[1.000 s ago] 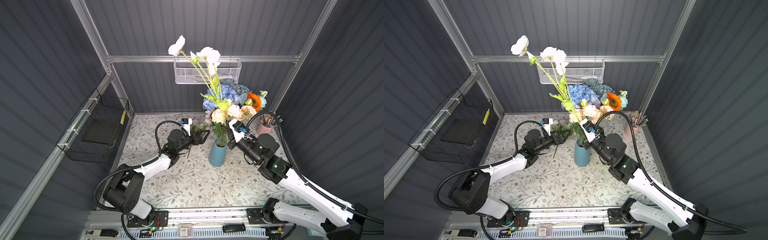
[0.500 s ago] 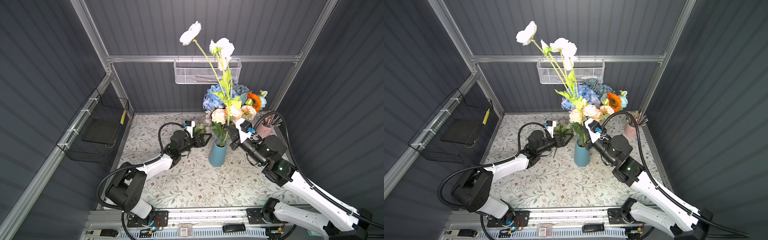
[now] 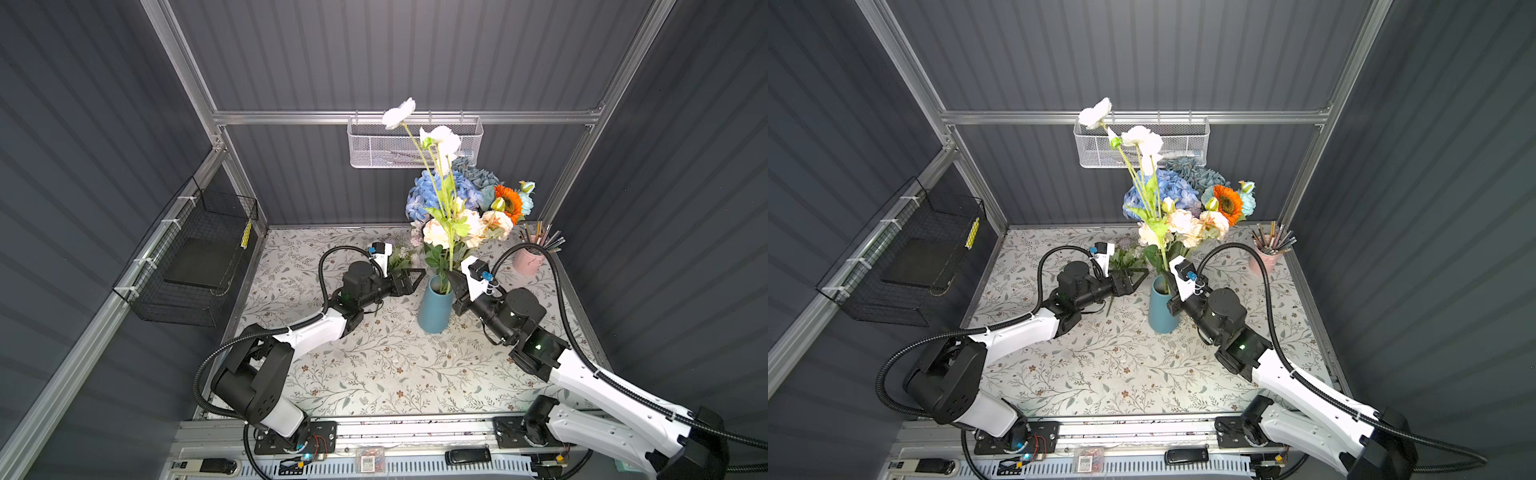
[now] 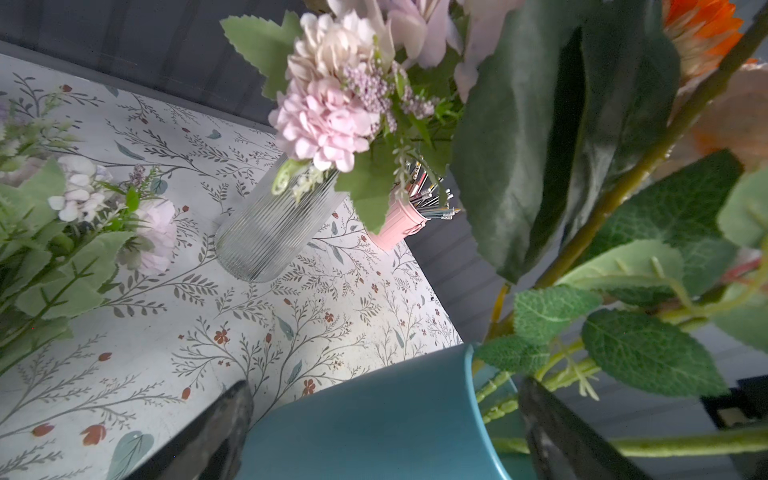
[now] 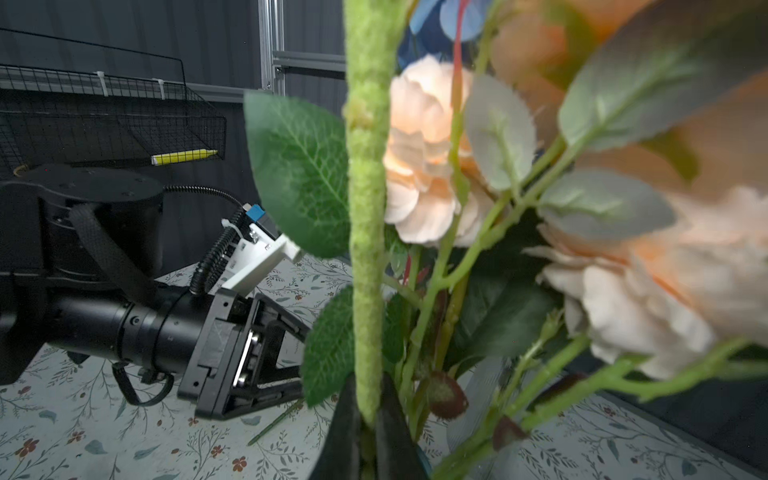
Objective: Arrange flowers in a vase
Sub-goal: Place the flower in the vase.
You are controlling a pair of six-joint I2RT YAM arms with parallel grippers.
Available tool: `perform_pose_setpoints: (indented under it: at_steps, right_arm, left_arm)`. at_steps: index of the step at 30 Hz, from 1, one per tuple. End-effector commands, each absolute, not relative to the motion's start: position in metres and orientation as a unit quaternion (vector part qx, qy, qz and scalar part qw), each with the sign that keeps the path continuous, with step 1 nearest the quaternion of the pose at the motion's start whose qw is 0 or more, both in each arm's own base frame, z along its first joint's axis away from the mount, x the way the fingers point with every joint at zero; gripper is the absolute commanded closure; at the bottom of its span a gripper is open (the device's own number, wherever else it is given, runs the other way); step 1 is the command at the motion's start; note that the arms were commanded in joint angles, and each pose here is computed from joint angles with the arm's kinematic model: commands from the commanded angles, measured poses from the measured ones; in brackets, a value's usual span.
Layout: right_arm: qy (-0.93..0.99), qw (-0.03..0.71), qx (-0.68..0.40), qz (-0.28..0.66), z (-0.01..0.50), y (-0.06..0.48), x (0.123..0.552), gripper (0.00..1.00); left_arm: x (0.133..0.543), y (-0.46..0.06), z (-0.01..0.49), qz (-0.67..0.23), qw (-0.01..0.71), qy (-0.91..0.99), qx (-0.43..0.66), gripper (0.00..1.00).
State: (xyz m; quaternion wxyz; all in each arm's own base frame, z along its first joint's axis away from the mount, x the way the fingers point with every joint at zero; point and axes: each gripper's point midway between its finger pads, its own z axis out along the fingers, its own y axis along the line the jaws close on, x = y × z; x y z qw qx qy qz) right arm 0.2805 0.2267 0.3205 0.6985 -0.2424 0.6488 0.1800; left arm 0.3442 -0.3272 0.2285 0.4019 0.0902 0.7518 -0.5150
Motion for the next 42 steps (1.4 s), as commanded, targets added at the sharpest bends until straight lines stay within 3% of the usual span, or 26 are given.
perform_pose_setpoints:
  at_steps: [1, 11, 18, 20, 22, 24, 28, 36, 42]
  right_arm:
    - [0.63, 0.726, -0.192, 0.197, 0.328, 0.215, 0.282, 1.0]
    - [0.672, 0.69, -0.183, 0.198, 0.272, 0.22, 0.295, 0.97]
    - [0.689, 0.672, -0.19, 0.193, 0.257, 0.225, 0.3, 0.88]
    - [0.69, 0.67, -0.191, 0.195, 0.258, 0.224, 0.298, 0.8]
    - [0.689, 0.669, -0.195, 0.198, 0.265, 0.223, 0.294, 0.62]
    - [0.689, 0.669, -0.199, 0.198, 0.273, 0.221, 0.29, 0.51]
    - [0.678, 0.673, -0.209, 0.209, 0.298, 0.219, 0.28, 0.4]
    - [0.647, 0.674, -0.231, 0.273, 0.341, 0.233, 0.261, 0.39]
    - [0.65, 0.664, -0.256, 0.267, 0.336, 0.251, 0.263, 0.41]
  left_arm:
    - [0.348, -0.334, 0.237, -0.517, 0.411, 0.745, 0.098, 0.0]
    - [0.347, -0.334, 0.236, -0.516, 0.411, 0.745, 0.094, 0.0]
    - [0.344, -0.332, 0.233, -0.514, 0.41, 0.747, 0.094, 0.0]
    - [0.343, -0.331, 0.232, -0.514, 0.41, 0.748, 0.094, 0.0]
    - [0.342, -0.331, 0.233, -0.514, 0.411, 0.747, 0.095, 0.0]
    - [0.346, -0.327, 0.231, -0.505, 0.419, 0.75, 0.085, 0.0]
    - [0.346, -0.327, 0.231, -0.505, 0.42, 0.749, 0.086, 0.0]
    - [0.343, -0.325, 0.235, -0.507, 0.425, 0.745, 0.085, 0.0]
    - [0.342, -0.32, 0.233, -0.497, 0.428, 0.751, 0.081, 0.0]
